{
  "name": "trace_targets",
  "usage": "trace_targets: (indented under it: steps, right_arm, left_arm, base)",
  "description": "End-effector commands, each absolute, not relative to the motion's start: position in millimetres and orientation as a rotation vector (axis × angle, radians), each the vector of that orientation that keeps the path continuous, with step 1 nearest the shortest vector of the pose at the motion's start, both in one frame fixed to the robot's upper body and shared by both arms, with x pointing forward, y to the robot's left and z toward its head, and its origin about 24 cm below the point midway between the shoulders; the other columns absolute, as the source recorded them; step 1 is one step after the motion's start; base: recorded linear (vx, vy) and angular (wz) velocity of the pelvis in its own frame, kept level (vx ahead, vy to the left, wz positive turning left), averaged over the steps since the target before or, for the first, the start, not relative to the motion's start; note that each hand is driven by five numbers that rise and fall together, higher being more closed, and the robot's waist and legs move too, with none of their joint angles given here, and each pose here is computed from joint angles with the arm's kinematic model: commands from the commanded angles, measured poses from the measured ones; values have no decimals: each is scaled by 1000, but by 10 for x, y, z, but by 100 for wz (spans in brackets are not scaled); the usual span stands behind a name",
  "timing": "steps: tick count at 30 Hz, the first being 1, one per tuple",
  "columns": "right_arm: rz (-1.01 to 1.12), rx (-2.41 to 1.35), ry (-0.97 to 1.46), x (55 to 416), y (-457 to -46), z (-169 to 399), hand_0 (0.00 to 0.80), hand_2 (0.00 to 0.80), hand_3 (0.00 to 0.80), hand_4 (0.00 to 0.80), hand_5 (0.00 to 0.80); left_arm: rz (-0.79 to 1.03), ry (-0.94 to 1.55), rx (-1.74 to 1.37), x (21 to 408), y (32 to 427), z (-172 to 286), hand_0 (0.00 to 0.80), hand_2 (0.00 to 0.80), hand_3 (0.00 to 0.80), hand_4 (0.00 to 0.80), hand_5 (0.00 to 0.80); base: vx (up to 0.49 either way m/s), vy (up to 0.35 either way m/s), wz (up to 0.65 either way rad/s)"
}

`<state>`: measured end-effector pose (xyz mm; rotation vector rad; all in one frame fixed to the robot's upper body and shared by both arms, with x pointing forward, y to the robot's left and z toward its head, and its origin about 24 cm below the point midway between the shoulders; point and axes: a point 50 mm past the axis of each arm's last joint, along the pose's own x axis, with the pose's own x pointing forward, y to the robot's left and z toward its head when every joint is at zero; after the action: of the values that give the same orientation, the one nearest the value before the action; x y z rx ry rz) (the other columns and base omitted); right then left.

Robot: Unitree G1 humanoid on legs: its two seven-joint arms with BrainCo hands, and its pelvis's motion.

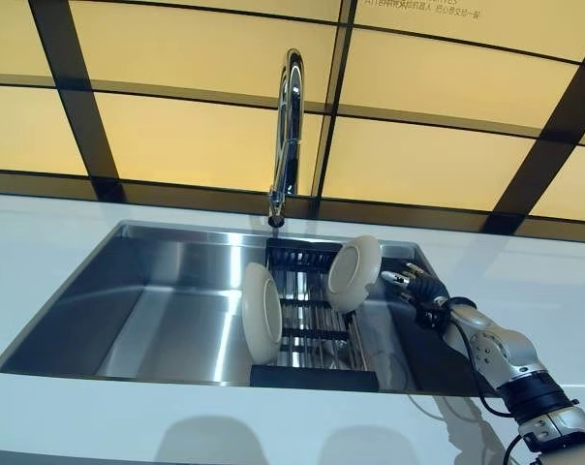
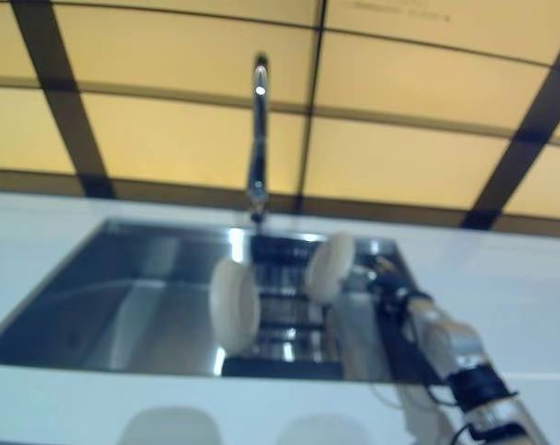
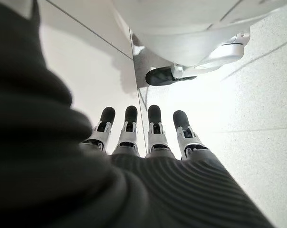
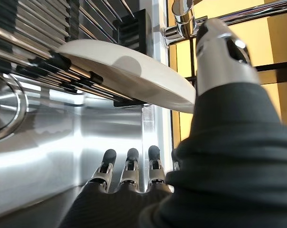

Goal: Take plates into dishwasher

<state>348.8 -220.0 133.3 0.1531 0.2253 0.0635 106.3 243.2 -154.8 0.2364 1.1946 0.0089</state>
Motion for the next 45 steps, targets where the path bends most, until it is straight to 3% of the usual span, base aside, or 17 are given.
trace_targets:
  steps: [1,23,45]
  right_arm:
    - [111,168,135,3609,-2111,1671,0,0,0,0,0]
    - [117,213,97,3574,-2021,1730,0,0,0,0,0]
    - [17,239,158,3725,-2182,1761,0,0,0,0,0]
  left_arm:
    - [4,1169,289,1211,2553,-1478,0,0,0,0,0]
    - [12,1206,264,1022,2494,-1546,0,0,0,0,0]
    - [-17,1228,278,973,2459,-1568,0,0,0,0,0]
  base:
    - [0,0,0]
    - [18,2,0]
    - [6,2,-1]
